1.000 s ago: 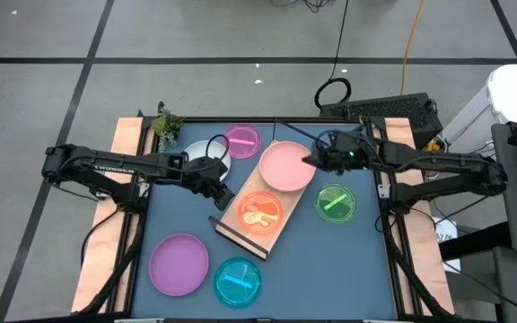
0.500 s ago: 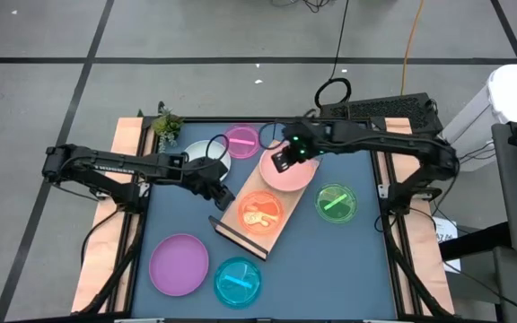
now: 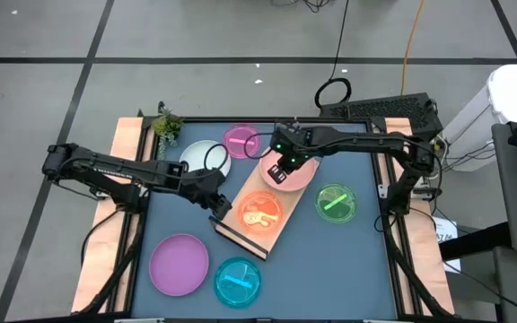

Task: Place and stack plates onto a shelf
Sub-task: Stack the light pink plate on top of the gray plate on the shelf

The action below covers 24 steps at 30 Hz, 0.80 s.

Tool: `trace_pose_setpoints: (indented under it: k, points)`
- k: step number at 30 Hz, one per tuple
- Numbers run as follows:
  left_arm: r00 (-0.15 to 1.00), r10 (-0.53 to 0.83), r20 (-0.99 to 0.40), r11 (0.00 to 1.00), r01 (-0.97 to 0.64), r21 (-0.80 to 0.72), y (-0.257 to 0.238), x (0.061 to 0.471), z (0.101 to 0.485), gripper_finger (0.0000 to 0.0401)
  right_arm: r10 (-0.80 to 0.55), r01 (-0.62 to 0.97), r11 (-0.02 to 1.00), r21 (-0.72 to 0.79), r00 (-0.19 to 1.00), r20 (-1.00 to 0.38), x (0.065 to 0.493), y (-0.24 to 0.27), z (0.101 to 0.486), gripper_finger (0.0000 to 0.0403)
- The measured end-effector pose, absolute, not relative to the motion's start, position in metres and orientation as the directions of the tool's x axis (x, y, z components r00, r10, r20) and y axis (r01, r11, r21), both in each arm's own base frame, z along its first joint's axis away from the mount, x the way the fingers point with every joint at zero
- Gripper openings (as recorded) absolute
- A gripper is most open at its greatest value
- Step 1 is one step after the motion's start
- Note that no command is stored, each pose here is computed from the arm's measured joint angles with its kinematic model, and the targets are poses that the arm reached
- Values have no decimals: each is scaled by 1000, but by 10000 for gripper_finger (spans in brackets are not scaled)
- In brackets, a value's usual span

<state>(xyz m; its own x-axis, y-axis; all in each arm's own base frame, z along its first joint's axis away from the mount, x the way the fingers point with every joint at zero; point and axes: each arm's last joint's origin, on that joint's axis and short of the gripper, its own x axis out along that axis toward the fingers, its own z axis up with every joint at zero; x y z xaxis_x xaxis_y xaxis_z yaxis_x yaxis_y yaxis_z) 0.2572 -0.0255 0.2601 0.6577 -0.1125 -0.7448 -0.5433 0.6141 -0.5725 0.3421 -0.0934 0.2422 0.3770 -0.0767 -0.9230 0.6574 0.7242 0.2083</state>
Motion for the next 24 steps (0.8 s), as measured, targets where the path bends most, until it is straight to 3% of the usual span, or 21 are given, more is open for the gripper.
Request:
trace_pose_setpoints:
  k: [13,24]
  points:
    - [646,-127,-753,620,-540,-568,-27,253,262,83,-60,663,731,163,299,-952,354,-99,209,0]
    - [619,-89,-780,631,-571,-525,-26,217,280,83,-71,656,743,135,277,-958,354,-92,208,0]
